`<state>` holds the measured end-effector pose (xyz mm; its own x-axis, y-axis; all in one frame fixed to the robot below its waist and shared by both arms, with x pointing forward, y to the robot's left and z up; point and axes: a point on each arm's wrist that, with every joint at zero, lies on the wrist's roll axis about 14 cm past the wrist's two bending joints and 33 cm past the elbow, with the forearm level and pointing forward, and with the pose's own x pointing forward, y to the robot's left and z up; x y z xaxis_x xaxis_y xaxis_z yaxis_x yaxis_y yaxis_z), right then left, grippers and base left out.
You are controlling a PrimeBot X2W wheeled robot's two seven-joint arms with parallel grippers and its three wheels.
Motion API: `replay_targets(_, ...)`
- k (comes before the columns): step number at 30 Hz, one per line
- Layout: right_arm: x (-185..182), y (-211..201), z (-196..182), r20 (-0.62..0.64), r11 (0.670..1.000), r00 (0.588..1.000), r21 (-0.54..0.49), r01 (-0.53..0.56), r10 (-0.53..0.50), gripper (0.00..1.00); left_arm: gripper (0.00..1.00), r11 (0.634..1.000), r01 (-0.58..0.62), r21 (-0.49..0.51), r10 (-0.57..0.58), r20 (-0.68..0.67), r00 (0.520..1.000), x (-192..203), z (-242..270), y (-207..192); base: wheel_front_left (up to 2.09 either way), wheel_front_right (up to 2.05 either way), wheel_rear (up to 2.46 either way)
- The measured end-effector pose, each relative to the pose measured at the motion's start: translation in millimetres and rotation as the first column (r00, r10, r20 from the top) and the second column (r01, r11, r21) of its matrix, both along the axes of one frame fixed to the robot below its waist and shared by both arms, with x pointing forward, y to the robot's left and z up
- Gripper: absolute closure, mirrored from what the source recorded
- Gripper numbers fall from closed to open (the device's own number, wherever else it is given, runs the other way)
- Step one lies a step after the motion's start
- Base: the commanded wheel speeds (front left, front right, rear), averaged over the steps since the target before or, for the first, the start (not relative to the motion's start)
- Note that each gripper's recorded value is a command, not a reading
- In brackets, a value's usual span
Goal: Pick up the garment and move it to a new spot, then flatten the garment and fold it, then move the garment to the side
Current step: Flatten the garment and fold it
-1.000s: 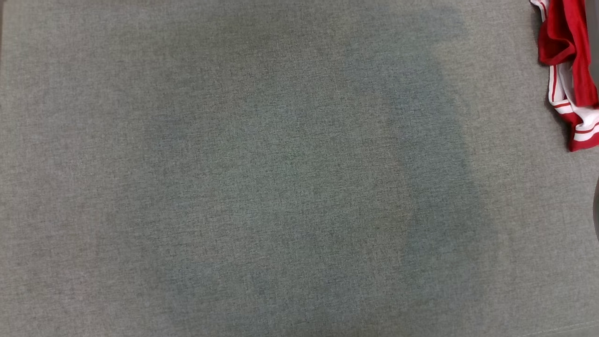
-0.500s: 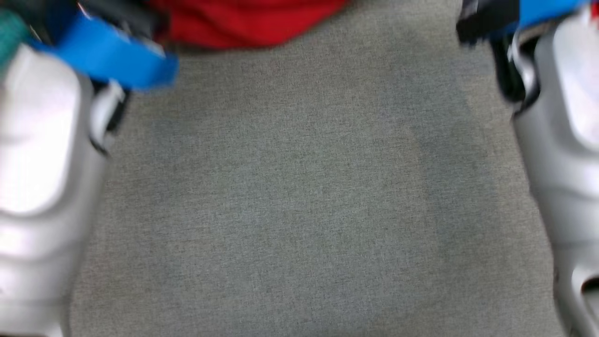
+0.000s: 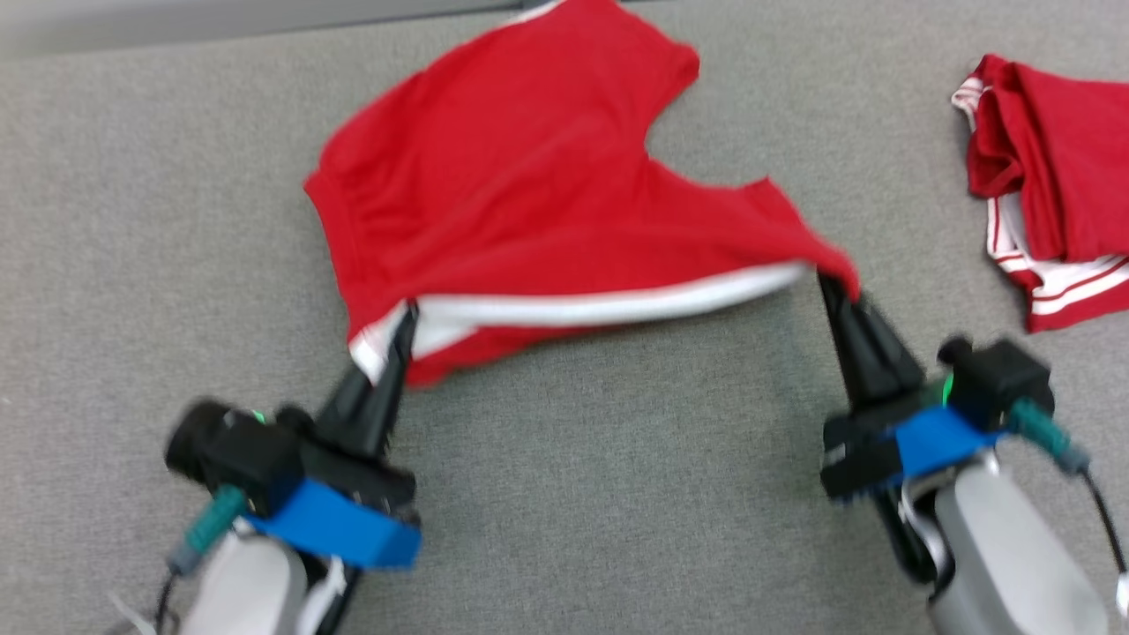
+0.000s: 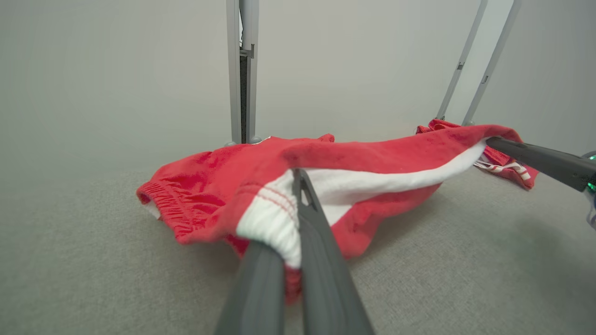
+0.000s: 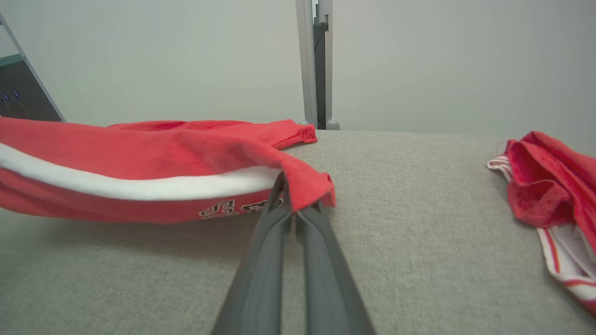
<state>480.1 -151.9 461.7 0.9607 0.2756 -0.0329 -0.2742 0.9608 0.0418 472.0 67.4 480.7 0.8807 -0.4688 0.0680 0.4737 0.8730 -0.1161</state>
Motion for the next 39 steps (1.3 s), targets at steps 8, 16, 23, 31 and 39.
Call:
replay_targets(8, -74.6, -6.3, -22.1, -0.101, 0.998, 0.994, 0.05, 0.045, -0.04, 1.0, 1.0, 0.998, -0.024, -0.056, 0.016, -0.139, 0.99, -68.9, -24.1, -8.6, 0.0, 0.0, 0.0)
replay_targets(16, -123.2, -10.4, -26.0, -0.151, 0.99, 0.985, 0.098, 0.101, -0.086, 1.0, 1.0, 0.997, -0.061, -0.054, 0.048, -0.206, 0.977, -112.4, -36.8, 0.3, 0.0, 0.0, 0.0)
replay_targets(23, -111.7, -15.9, -1.7, -0.083, 0.992, 0.992, 0.071, 0.101, -0.095, 1.0, 1.0, 0.997, -0.048, -0.063, 0.036, -0.173, 0.984, -112.6, -25.4, -3.9, 0.0, 0.0, 0.0)
replay_targets(31, -50.9, 7.6, 40.6, 0.053, 1.0, 0.998, -0.022, -0.012, 0.014, 1.0, 1.0, 0.998, -0.052, -0.026, 0.051, -0.066, 0.997, -77.1, -2.0, 7.6, 0.0, 0.0, 0.0)
replay_targets(39, 35.7, 20.4, 56.3, 0.098, 0.994, 0.993, -0.099, -0.055, 0.064, 1.0, 1.0, 0.998, -0.067, 0.006, 0.068, -0.01, 0.998, -29.2, 5.2, 19.0, 0.0, 0.0, 0.0)
